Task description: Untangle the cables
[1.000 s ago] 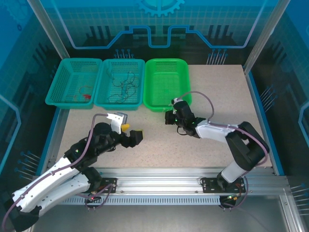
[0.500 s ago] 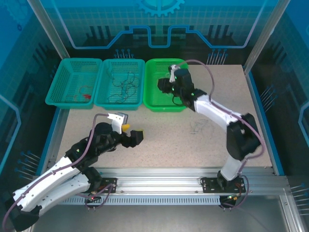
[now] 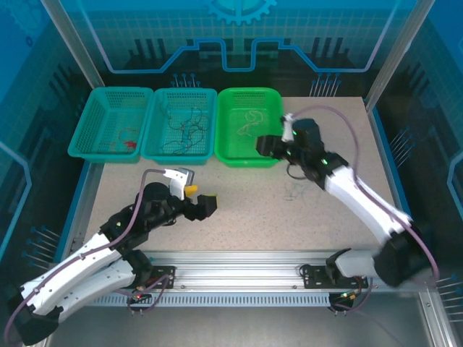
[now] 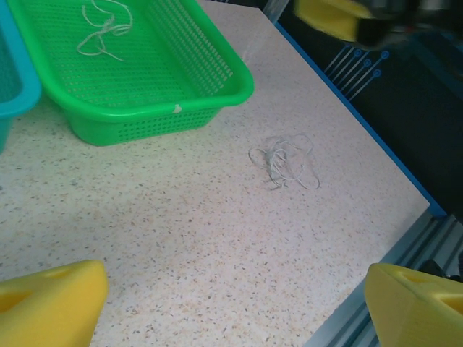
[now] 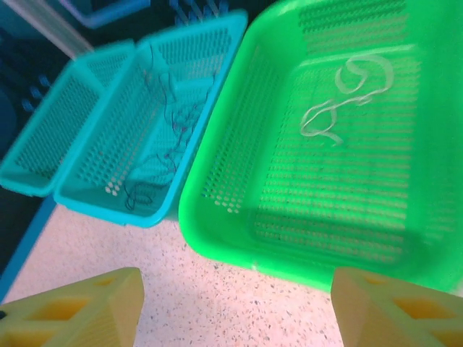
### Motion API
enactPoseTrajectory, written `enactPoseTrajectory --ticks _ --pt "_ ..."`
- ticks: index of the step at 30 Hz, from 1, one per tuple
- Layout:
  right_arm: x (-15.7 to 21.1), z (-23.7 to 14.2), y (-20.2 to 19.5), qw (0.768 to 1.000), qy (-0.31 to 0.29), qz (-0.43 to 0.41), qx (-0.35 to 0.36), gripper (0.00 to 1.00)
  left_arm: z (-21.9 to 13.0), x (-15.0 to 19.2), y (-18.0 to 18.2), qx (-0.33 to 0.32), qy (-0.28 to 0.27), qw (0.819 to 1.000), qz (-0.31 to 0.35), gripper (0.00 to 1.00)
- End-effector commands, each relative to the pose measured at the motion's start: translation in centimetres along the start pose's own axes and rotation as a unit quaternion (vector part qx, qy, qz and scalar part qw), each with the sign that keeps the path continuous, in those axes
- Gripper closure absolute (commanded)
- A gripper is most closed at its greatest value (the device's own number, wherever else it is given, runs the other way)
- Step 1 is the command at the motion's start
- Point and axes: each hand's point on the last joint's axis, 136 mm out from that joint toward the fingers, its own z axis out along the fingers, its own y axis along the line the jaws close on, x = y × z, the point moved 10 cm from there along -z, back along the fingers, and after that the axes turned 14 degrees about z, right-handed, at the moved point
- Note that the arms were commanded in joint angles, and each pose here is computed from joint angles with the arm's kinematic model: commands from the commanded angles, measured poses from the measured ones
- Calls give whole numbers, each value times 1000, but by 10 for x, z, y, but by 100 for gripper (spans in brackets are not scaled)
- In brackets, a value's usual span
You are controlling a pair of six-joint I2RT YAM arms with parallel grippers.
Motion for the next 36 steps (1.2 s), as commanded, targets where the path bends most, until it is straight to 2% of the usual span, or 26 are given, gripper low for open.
enactPoseTrajectory --ticks 1,4,6,9,12,16,17,18,19,20,21,22,25,27,31,36 --pt "27 -35 -47 993 -46 60 95 31 5 1 -9 59 -11 998 20 7" --pt "51 -60 -89 978 -86 117 152 31 6 2 -15 106 -6 994 32 7" --pt "61 -64 -114 968 -89 152 181 31 7 3 -19 130 -1 991 36 6" --pt "67 -51 -137 960 -34 197 194 32 7 4 -25 153 3 987 41 6" --pt "69 -26 -146 956 26 203 212 31 8 6 -29 159 1 986 47 5" --pt "75 10 -161 949 77 211 222 29 10 8 -30 154 4 987 49 5" --pt "76 18 -164 947 88 216 219 33 11 8 -31 152 6 987 50 4" --pt "76 24 -165 948 97 218 212 44 11 9 -31 150 7 987 50 4" --pt "75 29 -166 947 104 219 209 59 10 8 -31 147 9 988 50 4" --pt "74 30 -164 948 105 217 207 79 10 9 -30 142 13 988 51 4" --pt "71 28 -160 951 100 210 202 94 9 9 -30 137 15 989 53 4" --pt "68 23 -155 955 93 198 199 100 8 9 -29 133 17 989 54 4" --pt "54 3 -123 977 73 131 153 100 6 9 -26 111 15 992 55 3" --pt "44 -12 -93 989 90 84 87 100 7 7 -24 94 8 994 50 3" --pt "30 -41 -38 991 132 11 2 100 15 -4 -19 42 7 999 29 3" --pt "19 -68 9 987 143 -23 -76 100 30 -8 -24 68 -10 996 62 3"
